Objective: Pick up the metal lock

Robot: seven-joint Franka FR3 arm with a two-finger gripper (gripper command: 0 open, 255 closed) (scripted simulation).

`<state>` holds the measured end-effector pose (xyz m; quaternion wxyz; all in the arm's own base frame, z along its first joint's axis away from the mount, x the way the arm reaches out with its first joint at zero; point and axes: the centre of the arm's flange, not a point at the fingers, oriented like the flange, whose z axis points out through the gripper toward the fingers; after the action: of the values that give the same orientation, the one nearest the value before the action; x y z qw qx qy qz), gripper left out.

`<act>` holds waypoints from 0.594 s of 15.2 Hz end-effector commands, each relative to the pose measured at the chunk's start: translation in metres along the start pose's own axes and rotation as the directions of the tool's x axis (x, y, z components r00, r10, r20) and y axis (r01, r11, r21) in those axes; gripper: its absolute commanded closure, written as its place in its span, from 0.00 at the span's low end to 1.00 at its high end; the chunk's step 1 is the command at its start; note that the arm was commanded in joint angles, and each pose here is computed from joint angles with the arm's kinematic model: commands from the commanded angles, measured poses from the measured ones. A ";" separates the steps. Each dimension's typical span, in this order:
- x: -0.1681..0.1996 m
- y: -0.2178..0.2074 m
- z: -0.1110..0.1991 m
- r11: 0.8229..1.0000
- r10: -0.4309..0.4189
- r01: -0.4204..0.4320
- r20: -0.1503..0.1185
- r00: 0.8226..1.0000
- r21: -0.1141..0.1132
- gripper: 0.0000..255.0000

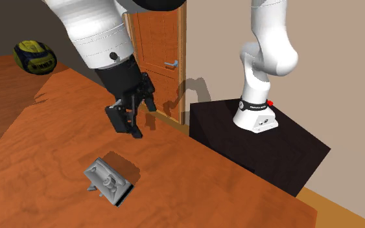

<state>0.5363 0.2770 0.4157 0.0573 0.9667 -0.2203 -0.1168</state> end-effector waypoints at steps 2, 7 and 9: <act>0.020 -0.035 0.013 0.999 0.053 -0.053 0.020 0.998 -0.006 0.00; 0.055 -0.091 0.033 0.991 0.137 -0.136 0.053 0.989 -0.016 0.00; 0.070 -0.113 0.042 0.985 0.170 -0.169 0.065 0.983 -0.021 0.00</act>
<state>0.6254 0.3392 0.3495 0.0658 0.9429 -0.2937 -0.1425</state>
